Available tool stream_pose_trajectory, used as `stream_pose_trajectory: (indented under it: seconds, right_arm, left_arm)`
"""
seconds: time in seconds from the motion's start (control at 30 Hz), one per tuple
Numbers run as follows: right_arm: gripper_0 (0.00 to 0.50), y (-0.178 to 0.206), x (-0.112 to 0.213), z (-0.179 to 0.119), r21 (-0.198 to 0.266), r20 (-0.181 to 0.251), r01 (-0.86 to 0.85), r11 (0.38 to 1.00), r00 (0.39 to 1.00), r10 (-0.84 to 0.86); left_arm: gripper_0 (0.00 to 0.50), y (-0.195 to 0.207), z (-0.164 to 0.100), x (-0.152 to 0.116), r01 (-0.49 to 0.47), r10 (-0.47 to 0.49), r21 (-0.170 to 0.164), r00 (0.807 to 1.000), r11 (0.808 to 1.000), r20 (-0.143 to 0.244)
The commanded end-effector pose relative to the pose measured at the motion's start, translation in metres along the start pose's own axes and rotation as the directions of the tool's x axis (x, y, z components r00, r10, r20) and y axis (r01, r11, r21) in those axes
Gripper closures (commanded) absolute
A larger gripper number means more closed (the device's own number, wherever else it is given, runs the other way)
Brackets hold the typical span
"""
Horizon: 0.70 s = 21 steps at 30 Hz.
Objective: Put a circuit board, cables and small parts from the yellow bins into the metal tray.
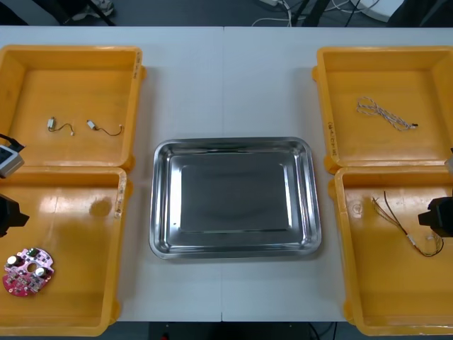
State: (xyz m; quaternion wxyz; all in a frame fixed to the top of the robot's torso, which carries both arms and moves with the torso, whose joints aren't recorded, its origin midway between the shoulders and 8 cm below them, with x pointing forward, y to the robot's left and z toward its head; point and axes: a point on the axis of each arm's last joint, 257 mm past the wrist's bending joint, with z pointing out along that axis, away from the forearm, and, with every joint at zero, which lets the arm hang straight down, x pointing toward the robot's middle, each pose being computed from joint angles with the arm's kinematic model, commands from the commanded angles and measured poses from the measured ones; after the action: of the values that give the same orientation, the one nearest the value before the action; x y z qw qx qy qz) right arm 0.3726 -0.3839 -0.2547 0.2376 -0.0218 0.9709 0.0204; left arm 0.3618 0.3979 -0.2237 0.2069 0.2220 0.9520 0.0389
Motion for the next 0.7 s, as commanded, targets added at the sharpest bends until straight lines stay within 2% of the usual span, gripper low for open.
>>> stream_pose_trajectory:
  seconds: [0.03,0.23,0.37,0.53,0.7]
  right_arm:
    - [0.0,0.003,0.009,0.003,0.0,0.014,0.04,0.999,0.999,-0.04]
    - [0.0,0.008,0.018,0.011,-0.01,0.002,0.052,0.999,0.999,-0.052]
    - [0.0,0.015,0.017,0.016,-0.013,0.011,0.095,0.995,0.995,-0.095]
    - [0.0,0.019,0.012,0.02,0.002,0.03,0.212,0.977,0.977,-0.212]
    - [0.0,0.011,0.013,0.023,0.029,0.017,0.319,0.947,0.947,-0.32]
  left_arm:
    - [0.0,0.008,-0.007,0.009,-0.146,0.145,-0.032,0.989,0.989,-0.01]
    - [0.0,0.001,0.008,0.01,-0.178,0.179,-0.039,0.984,0.983,0.007]
    - [0.0,-0.002,0.015,0.013,-0.19,0.19,-0.041,0.982,0.981,0.003]
    - [0.0,-0.005,0.026,0.024,-0.201,0.201,-0.05,0.98,0.978,-0.004]
    - [0.0,-0.01,0.036,0.038,-0.202,0.201,-0.047,0.979,0.978,-0.013]
